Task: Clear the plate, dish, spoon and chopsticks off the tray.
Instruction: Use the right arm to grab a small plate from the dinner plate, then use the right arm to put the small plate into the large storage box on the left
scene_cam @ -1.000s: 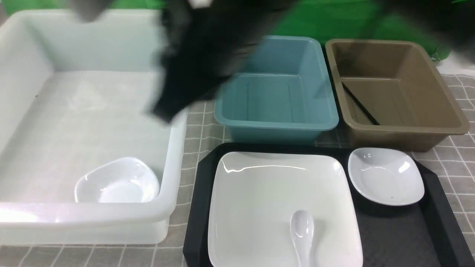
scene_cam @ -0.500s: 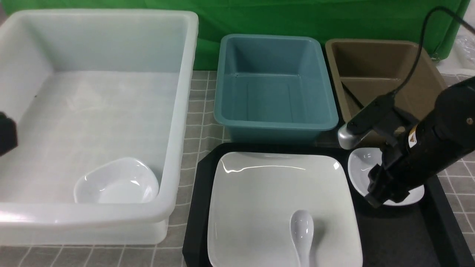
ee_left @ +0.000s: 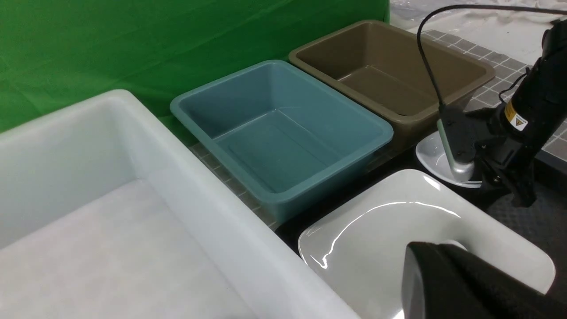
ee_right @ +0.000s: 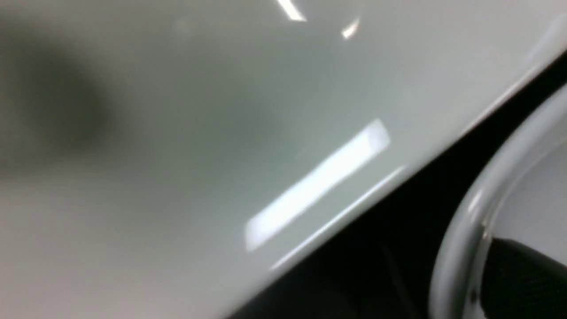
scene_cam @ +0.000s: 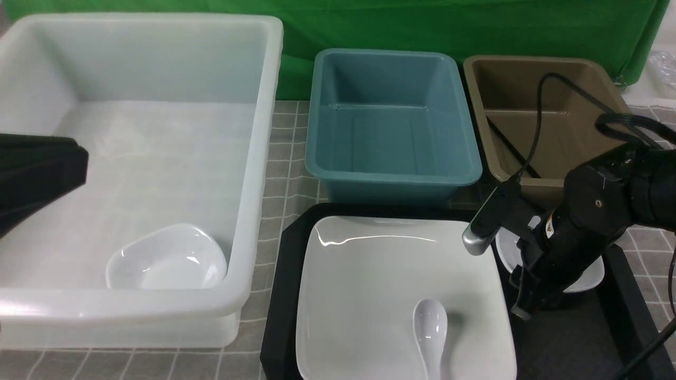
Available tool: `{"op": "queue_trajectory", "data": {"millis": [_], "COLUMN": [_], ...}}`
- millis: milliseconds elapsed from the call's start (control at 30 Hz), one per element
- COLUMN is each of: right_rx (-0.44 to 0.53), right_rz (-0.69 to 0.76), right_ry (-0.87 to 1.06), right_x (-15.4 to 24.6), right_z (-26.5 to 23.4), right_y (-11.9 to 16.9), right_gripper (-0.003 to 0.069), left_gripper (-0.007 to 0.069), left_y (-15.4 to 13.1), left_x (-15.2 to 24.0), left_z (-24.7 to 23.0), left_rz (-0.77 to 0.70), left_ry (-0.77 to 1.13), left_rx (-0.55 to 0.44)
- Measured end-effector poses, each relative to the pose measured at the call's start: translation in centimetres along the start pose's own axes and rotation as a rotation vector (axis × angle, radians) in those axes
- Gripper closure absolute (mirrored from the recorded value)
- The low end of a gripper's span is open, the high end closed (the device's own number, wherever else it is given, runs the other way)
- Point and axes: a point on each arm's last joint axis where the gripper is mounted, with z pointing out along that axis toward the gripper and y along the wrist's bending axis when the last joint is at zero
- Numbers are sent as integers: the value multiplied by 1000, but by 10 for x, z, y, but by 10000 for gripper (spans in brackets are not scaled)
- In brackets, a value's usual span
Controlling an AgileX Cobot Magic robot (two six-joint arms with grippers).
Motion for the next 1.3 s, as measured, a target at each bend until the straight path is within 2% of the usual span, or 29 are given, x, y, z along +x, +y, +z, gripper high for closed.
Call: {"op": "queue_trajectory", "data": {"millis": [233,300,400,600,733,833,967,1033,1100,1167,1300], "right_rx": [34,47,55,69,72,63,97,105,104,93,45], "right_rz": [-23,-31,-39,-61,-31,14,32,1,-41,-125,-291], "right_ry": [-42,-59,-65,-65,-83,-99,-271,-415,-505,-629,-721], "right_x": [-5,-6,-7,-8,-9,-8,-20,-33,-43,-63,-109], "right_z": [4,5,5,-14,-47,-81,-155,-203,-230,-266,-292], "right_y": [-3,-4,-5,0,13,28,47,62,73,93,133], "right_gripper": [319,347,431,504,588,592,592,592,592,592,592], "left_gripper": [620,620,620,620,620,620,622,622,622,622,622], "left_y": [0,0,-1,-1,-1,-1,-1,0,2,4,9], "left_x": [0,0,1,3,3,3,3,4,4,6,15], "left_z": [0,0,0,0,0,0,0,0,-1,-7,-32], "left_rz": [1,1,2,2,3,3,13,25,30,22,7], "left_ry": [0,1,13,30,30,30,34,41,45,48,65], "left_rx": [0,1,7,16,16,16,8,-4,-19,-63,-199]}}
